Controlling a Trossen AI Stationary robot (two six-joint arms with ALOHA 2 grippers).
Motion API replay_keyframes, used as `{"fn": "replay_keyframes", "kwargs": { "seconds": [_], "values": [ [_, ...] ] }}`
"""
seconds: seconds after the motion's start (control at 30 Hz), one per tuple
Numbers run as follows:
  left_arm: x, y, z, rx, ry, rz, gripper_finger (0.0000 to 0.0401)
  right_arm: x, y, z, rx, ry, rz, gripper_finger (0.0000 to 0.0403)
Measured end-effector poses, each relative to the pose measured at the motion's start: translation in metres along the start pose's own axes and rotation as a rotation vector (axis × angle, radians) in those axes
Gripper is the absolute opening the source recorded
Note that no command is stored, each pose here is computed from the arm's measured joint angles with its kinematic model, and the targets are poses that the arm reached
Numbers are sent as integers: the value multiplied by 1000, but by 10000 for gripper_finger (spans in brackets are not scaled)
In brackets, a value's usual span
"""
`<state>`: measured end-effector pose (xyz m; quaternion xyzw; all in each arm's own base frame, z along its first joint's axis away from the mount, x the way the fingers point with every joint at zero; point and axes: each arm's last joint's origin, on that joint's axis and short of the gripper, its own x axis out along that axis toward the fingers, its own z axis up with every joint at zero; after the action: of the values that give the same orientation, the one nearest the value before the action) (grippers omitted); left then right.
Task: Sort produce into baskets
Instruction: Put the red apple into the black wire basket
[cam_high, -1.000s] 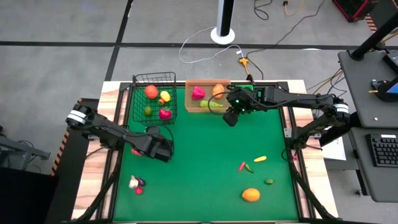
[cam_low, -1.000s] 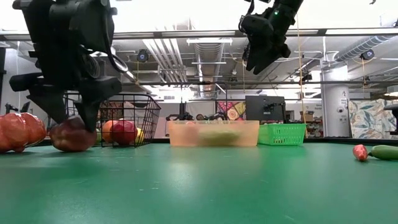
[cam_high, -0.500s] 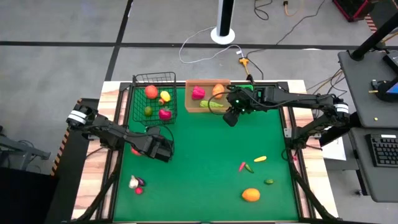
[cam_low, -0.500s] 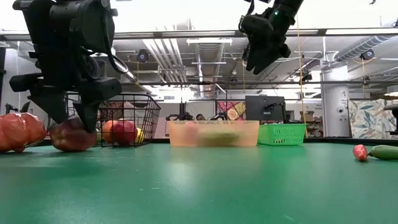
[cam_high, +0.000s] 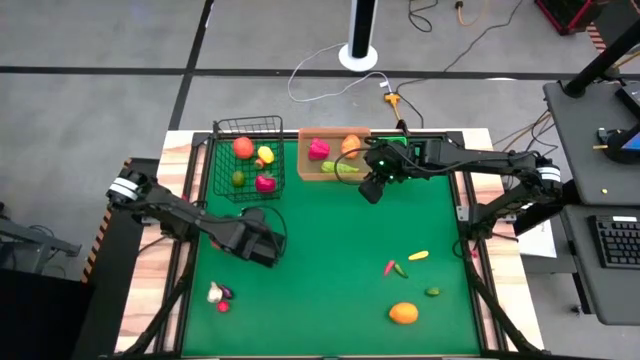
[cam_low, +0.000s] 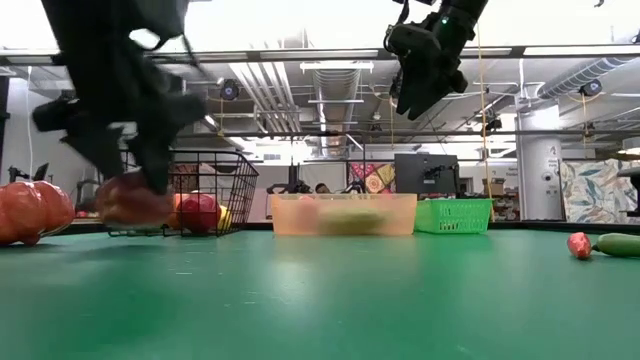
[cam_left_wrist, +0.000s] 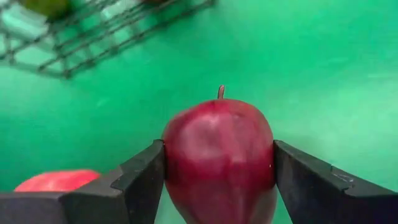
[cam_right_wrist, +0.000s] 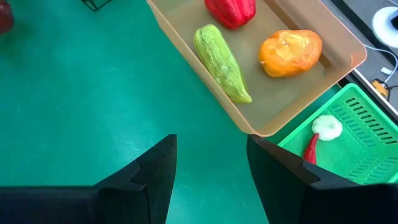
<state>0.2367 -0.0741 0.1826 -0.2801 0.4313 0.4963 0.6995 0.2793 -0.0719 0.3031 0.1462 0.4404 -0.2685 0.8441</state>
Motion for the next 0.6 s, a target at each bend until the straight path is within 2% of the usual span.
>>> {"fn": "replay_keyframes", "kwargs": {
  "seconds": [0.13, 0.37, 0.6],
  "values": [
    [-17, -11, 5, 78, -65, -60, 251, 0, 2, -1, -11, 1, 3, 187],
    [-53, -26, 9, 238, -282, -151, 250, -4, 18, -6, -67, -1, 39, 187],
    [-91, -29, 16, 419, -413, -221, 250, -10, 40, -12, -123, -33, 99, 187]
  ]
}}
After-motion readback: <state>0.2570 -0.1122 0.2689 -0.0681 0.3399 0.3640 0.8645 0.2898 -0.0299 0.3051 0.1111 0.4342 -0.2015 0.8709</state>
